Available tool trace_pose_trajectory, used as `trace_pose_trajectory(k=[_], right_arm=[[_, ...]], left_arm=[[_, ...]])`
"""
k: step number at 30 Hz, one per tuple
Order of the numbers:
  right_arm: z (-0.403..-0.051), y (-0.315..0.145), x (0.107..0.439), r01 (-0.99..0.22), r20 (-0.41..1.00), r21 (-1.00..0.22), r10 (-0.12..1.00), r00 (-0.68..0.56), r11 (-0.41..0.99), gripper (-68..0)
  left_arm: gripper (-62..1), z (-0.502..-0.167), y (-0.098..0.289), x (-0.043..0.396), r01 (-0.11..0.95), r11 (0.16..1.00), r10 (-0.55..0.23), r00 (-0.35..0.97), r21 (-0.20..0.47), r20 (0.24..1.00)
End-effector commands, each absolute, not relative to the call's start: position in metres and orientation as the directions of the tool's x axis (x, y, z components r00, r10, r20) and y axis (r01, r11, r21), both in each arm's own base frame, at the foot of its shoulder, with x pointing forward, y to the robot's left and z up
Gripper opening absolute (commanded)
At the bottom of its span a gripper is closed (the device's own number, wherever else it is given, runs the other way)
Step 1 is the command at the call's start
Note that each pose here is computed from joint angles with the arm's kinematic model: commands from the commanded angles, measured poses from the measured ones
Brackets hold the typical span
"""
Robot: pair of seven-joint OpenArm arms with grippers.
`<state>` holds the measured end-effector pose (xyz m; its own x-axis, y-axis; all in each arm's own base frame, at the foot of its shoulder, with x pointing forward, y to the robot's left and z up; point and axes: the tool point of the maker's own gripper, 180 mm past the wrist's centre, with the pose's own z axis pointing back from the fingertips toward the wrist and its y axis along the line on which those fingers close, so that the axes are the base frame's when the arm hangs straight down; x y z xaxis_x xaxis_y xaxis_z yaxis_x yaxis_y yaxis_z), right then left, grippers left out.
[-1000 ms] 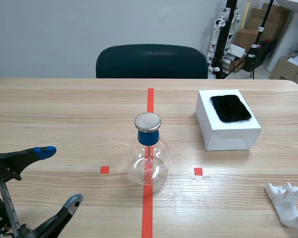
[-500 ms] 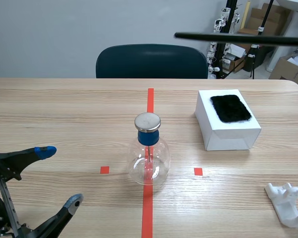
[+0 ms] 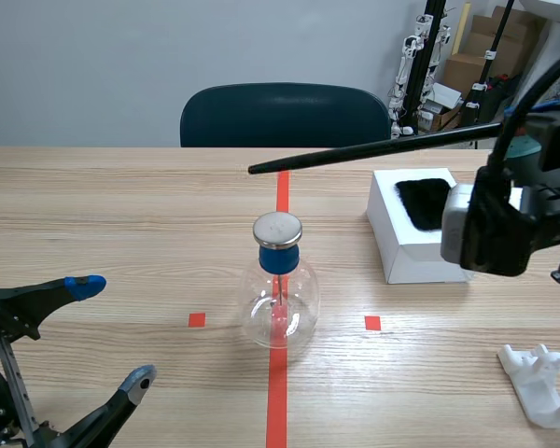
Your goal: Do the electroscope experiment. move the rod toward and away from the electroscope
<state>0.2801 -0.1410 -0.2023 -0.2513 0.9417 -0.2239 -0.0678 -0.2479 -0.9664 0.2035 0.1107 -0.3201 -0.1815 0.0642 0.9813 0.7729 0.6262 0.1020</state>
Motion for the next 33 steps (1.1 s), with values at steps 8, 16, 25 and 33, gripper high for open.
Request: trace_pose_trajectory(k=[8,16,25,33], right_arm=[[-0.207,-0.146,0.282,-0.058,-0.293,-0.947,0.924,-0.245,-0.315,-67.1],[-0.211,-0.145,0.281,-0.059,-0.316,-0.938,0.912,-0.261,-0.342,-67.1],[-0.216,-0.145,0.281,-0.083,-0.320,-0.932,0.908,-0.270,-0.353,-67.1],[-0.214,-0.144,0.281,-0.077,-0.314,-0.935,0.910,-0.269,-0.346,-67.1]], left_arm=[[1.4,-0.315,0.112,0.205,0.769,0.630,0.078,-0.201,0.107,0.977],[1.4,-0.315,0.112,0.205,0.769,0.630,0.078,-0.201,0.107,0.977],[1.4,-0.315,0.112,0.205,0.769,0.630,0.078,-0.201,0.107,0.977],[1.4,-0.315,0.112,0.205,0.769,0.630,0.078,-0.201,0.107,0.977]])
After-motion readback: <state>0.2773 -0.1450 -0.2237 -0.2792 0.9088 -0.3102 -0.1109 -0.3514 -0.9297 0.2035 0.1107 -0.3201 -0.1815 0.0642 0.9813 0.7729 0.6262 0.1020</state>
